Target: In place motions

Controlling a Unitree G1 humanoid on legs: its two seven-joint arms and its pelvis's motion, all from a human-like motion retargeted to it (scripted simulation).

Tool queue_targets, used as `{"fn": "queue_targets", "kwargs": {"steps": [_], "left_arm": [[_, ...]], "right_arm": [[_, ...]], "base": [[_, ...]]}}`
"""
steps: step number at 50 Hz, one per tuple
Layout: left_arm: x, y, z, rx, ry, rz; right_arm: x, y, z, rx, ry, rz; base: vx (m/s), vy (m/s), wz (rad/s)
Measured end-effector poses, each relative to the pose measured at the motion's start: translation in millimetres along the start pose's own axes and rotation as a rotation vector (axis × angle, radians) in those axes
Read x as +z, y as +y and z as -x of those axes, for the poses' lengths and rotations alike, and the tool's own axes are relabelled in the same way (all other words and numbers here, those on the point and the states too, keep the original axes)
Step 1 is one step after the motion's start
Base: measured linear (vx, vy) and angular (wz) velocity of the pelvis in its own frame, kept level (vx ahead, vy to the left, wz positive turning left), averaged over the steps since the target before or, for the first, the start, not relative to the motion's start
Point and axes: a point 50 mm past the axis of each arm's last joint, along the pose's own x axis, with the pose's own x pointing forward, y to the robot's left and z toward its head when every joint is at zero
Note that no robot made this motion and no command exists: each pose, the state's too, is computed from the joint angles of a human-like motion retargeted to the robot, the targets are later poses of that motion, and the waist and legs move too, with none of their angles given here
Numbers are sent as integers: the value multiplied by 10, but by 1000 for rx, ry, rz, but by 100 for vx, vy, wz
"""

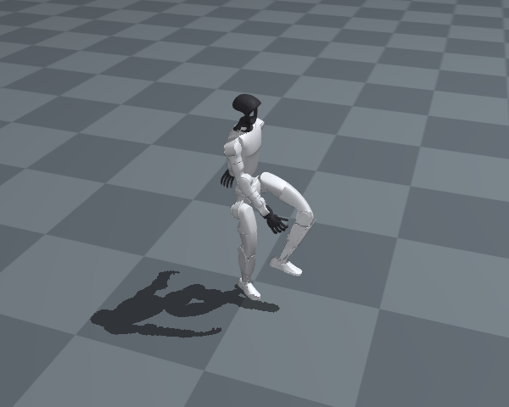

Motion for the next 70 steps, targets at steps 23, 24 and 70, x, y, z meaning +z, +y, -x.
{"fn": "queue_targets", "kwargs": {"steps": [23,24,70], "left_arm": [[1583,-995,531,-136,-441,-235],[1816,-1133,697,-159,-518,-275],[593,-381,71,-105,-196,-164]], "right_arm": [[-2546,838,1370,283,917,-130],[-2646,847,1501,253,982,-182],[-727,421,190,142,108,-83]], "base": [[11,20,-11],[-46,-3,44],[-1,-1,1]]}}
